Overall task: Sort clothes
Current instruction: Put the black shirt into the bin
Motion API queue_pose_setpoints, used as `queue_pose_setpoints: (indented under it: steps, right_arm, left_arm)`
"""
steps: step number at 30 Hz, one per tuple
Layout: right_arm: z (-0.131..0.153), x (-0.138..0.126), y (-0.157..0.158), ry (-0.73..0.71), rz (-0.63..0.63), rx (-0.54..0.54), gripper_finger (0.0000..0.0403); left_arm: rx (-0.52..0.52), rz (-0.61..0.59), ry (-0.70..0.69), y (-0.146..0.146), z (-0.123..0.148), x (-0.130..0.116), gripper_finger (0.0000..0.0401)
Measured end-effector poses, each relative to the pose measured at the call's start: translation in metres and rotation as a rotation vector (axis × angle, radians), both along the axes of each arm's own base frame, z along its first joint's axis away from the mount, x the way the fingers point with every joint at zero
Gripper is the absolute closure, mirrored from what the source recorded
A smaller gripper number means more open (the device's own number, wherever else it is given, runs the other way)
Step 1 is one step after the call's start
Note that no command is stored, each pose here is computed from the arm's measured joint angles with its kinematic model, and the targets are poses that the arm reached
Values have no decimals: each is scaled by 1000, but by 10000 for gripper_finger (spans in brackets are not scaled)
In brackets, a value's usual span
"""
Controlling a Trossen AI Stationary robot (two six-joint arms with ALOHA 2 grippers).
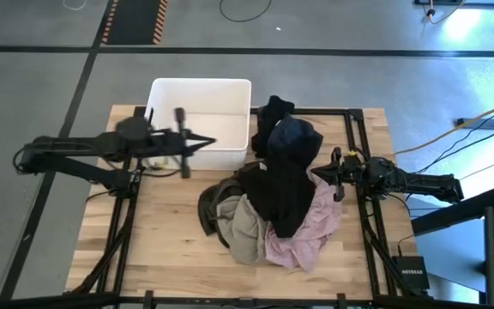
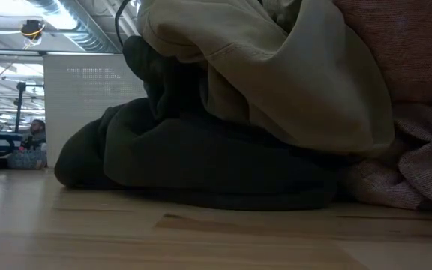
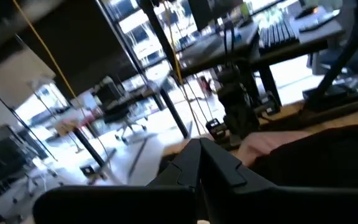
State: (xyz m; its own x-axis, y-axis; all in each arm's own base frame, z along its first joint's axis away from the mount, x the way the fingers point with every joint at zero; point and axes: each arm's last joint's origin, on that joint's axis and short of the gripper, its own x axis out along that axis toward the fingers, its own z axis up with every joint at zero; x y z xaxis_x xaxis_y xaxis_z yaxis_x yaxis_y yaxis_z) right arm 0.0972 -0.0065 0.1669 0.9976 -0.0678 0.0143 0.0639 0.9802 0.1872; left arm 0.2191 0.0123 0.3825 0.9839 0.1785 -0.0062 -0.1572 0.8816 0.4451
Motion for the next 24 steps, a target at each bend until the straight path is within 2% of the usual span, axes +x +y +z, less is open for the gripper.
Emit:
queue_pose_setpoints:
  steps: [5, 7, 12, 15, 19, 24]
  right_arm:
    - [0, 0, 0, -11, 15, 154, 388]
    - [1, 0, 0, -25, 14, 171, 388]
    - [9, -1, 2, -100, 78, 179, 388]
    - [18, -2, 3, -194, 109, 183, 388]
    - [30, -5, 2, -323, 98, 160, 388]
    - [31, -6, 0, -335, 23, 126, 388]
  left_arm:
    - [-67, -37, 33, -8, -10, 40, 400]
    - [-93, -73, 53, -16, -21, 56, 400]
    - [-27, -163, 71, -43, -39, 89, 400]
    - [-12, -177, 88, -55, -31, 108, 400]
    - [-45, -169, 145, -63, -5, 127, 400]
    - [-86, -173, 228, -70, 4, 142, 399]
